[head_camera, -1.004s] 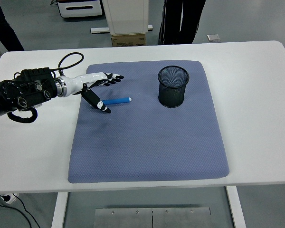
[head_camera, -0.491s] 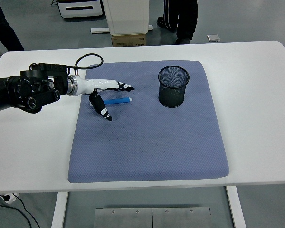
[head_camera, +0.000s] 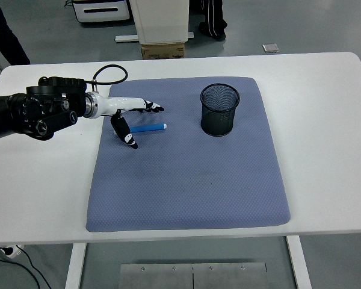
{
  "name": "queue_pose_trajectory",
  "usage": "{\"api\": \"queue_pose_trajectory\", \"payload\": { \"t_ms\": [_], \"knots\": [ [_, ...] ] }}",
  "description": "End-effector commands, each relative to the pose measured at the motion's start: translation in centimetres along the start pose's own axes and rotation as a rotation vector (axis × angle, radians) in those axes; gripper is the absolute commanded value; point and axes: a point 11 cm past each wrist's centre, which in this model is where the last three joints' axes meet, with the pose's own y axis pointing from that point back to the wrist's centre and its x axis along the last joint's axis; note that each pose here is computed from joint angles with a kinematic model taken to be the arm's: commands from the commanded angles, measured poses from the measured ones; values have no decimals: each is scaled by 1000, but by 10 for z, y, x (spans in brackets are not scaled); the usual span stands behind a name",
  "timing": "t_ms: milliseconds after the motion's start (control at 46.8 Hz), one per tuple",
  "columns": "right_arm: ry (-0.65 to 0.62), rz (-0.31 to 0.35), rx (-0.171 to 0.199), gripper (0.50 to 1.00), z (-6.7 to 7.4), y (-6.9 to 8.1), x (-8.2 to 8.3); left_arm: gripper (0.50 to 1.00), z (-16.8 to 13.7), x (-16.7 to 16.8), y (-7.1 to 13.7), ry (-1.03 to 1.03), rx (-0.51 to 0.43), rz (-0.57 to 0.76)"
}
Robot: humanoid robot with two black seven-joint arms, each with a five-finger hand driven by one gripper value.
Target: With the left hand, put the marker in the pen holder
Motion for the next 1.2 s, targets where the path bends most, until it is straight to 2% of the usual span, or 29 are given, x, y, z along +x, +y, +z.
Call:
{"api": "queue_pose_trajectory", "payload": {
  "t_ms": [0,64,192,235,342,449,556,620,769,1175],
  "knots": [
    [0,0,0,1000,0,0,0,1000,-1,-1,-1,3,12,-8],
    [0,1,-2,1000,0,0,0,994,0,-2,-1,3,12,-10],
    [0,0,0,1000,0,0,0,862,3,-3,-3,-4,6,-17],
    [0,0,0,1000,0,0,0,842,3,-3,-3,-4,6,-17],
    [0,0,0,1000,0,0,0,824,3,-2,-2,-5,6,-16],
    [0,1,0,1000,0,0,0,774,5,1,-2,-9,5,-11],
    [0,0,0,1000,0,0,0,754,6,3,-2,-12,4,-9],
    [0,1,0,1000,0,0,0,719,6,3,-2,-11,3,-8],
    [0,0,0,1000,0,0,0,678,7,1,-3,-15,1,-13],
    [0,1,0,1000,0,0,0,648,12,0,-7,-39,-5,-15]
  ]
}}
